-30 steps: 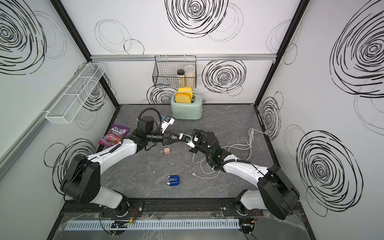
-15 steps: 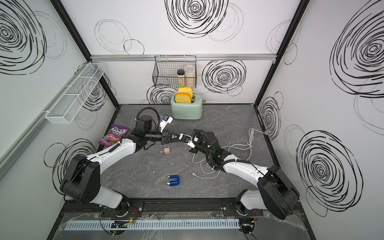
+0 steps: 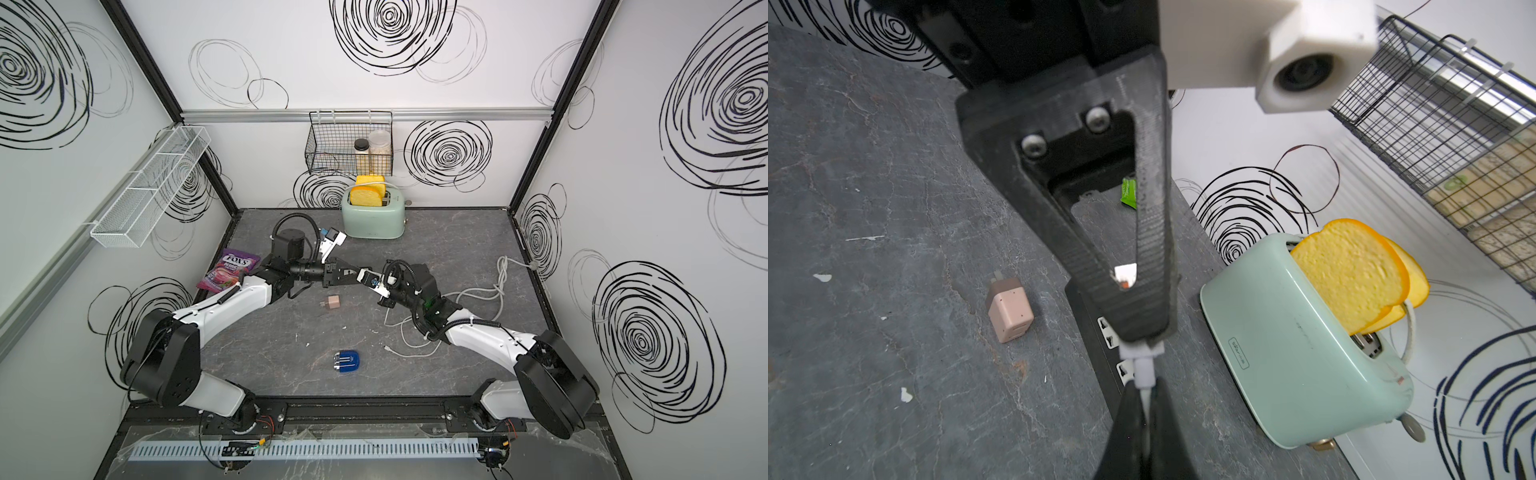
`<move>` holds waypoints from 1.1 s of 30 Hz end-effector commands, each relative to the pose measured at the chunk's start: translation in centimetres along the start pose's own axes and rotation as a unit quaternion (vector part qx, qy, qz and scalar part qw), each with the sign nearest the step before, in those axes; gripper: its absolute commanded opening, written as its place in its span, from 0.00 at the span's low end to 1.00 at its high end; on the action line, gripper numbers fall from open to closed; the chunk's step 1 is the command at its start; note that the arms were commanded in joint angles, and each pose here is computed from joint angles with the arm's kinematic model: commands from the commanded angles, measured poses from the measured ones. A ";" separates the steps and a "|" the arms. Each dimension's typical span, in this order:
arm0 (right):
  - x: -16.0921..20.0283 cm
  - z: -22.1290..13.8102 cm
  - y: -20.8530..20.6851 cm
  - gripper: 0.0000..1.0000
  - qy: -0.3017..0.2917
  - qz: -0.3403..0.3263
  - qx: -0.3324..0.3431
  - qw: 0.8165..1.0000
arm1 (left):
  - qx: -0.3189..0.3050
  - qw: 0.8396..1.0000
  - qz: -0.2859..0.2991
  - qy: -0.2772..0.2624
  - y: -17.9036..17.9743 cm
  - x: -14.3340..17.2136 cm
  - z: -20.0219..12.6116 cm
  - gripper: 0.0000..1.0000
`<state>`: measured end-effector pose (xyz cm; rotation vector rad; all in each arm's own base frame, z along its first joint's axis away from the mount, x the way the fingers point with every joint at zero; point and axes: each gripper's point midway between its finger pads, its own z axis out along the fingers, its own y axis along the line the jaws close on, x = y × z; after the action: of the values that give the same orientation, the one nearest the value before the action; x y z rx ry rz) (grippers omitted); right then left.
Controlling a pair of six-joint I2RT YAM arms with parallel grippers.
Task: Charge the electric shaver
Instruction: Pick up the charging cable from the center of the board.
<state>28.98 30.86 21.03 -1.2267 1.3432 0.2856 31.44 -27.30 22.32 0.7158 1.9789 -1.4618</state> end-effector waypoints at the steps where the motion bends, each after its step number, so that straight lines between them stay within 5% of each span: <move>1: -0.9 0.1 0.1 0.00 -0.014 -0.008 -0.005 1.000 | 0.006 1.000 0.023 -0.006 -0.3 -1.0 0.3 0.00; 5: -1.2 -0.2 -0.1 0.01 -0.024 -0.006 0.003 1.000 | 0.005 1.000 0.020 -0.005 -0.2 -1.0 0.3 0.00; 8: -1.8 -1.2 -1.2 0.18 -0.055 -0.014 0.033 0.998 | 0.010 1.000 0.017 -0.004 -0.2 -1.3 0.0 0.00; 11: -2.0 -2.0 -2.1 0.24 -0.085 -0.023 0.054 0.995 | 0.018 1.000 0.012 -0.001 -0.3 -1.6 -0.4 0.00; 20: -3.6 -2.2 -2.2 0.26 -0.149 -0.058 0.076 0.984 | 0.029 1.000 0.003 0.010 -0.3 -2.3 -0.9 0.00; 33: -4.3 -1.0 -1.6 0.24 -0.168 -0.069 0.073 0.981 | 0.049 0.999 0.002 0.007 -0.9 -2.7 -1.0 0.00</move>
<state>28.73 30.76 23.13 -1.1174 1.0665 0.2771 32.32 -26.65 23.91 0.7339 1.9823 -1.5434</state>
